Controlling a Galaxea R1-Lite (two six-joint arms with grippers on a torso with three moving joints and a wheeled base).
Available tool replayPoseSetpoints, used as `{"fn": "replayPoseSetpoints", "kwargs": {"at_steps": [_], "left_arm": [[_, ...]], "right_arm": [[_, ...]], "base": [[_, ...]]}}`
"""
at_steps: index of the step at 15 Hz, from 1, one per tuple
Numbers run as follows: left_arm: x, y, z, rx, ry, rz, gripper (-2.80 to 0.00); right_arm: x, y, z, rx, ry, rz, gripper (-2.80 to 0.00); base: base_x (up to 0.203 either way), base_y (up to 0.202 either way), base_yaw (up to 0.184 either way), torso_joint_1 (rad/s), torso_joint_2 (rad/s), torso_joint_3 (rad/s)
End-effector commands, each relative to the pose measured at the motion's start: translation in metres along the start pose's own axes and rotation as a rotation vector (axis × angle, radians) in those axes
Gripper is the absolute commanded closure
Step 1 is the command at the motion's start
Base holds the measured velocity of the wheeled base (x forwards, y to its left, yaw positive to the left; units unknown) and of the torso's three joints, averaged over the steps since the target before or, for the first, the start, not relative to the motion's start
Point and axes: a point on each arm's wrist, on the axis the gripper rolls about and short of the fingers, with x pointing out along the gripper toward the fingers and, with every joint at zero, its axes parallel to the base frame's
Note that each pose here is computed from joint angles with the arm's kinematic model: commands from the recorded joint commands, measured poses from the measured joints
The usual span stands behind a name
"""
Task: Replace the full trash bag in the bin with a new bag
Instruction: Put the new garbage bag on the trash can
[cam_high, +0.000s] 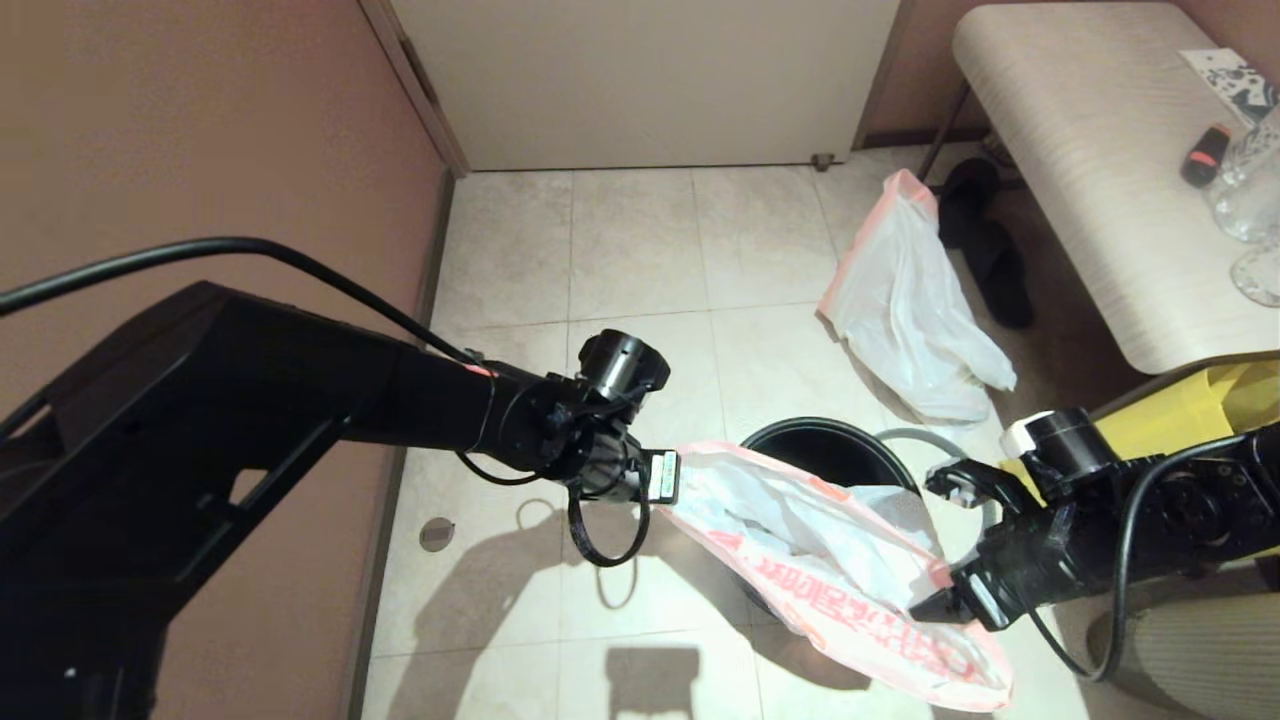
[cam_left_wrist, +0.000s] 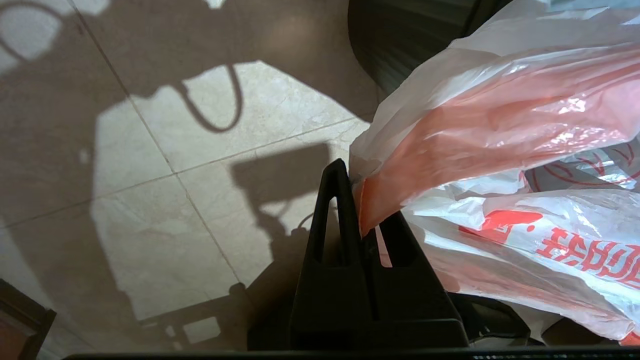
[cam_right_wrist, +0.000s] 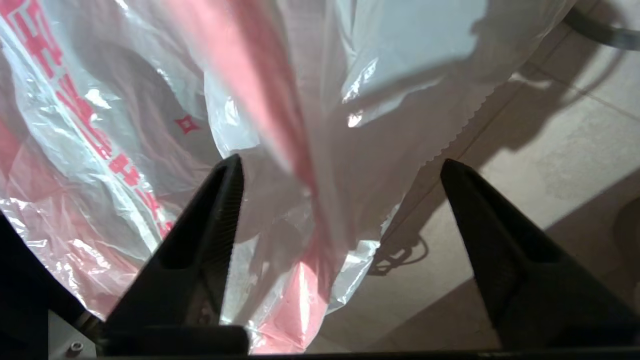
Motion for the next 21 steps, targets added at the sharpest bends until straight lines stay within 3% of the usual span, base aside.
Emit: {"fn": "replayPoseSetpoints", "kwargs": {"at_steps": [1,8,10,14,16,19,21], "left_arm": [[0.001,0.003,-0.001,-0.007,0.006,0.008,0.00],[0.006,0.013,-0.003,-0.024,0.013,0.023,0.00],[0.004,0.012,0.001,-0.027,-0.015,0.016,0.00],[0.006,0.010,-0.001,-0.022,-0.015,0.012,0.00],[0.020,0.011,-0.009,-0.019,0.009,0.025,0.00],[0.040,0.016,-0.027,-0.019,-0.011,0.039,0.00],[0.054,0.018,-0.035,-0.022,-0.017,0.043,0.00]], "right_arm": [[0.010,-0.003,-0.004,0.005,0.007,0.002,0.00],[-0.003,0.001,0.001,-0.005,-0.059,0.063,0.00],[-0.023,0.001,0.008,0.009,-0.171,0.065,0.00],[-0.035,-0.010,0.020,0.074,-0.487,0.041,0.00],[-0.026,-0.015,0.016,0.105,-0.485,0.058,0.00],[-0.008,-0.024,0.015,0.059,-0.627,0.059,0.00],[0.020,-0.032,0.008,0.092,-0.648,0.067,0.00]], "base": [[0.000,0.000,0.000,0.000,0.00,0.000],[0.000,0.000,0.000,0.000,0.00,0.000],[0.000,0.000,0.000,0.000,0.00,0.000],[0.000,0.000,0.000,0.000,0.00,0.000],[0.000,0.000,0.000,0.000,0.00,0.000],[0.000,0.000,0.000,0.000,0.00,0.000],[0.000,0.000,0.000,0.000,0.00,0.000]]}}
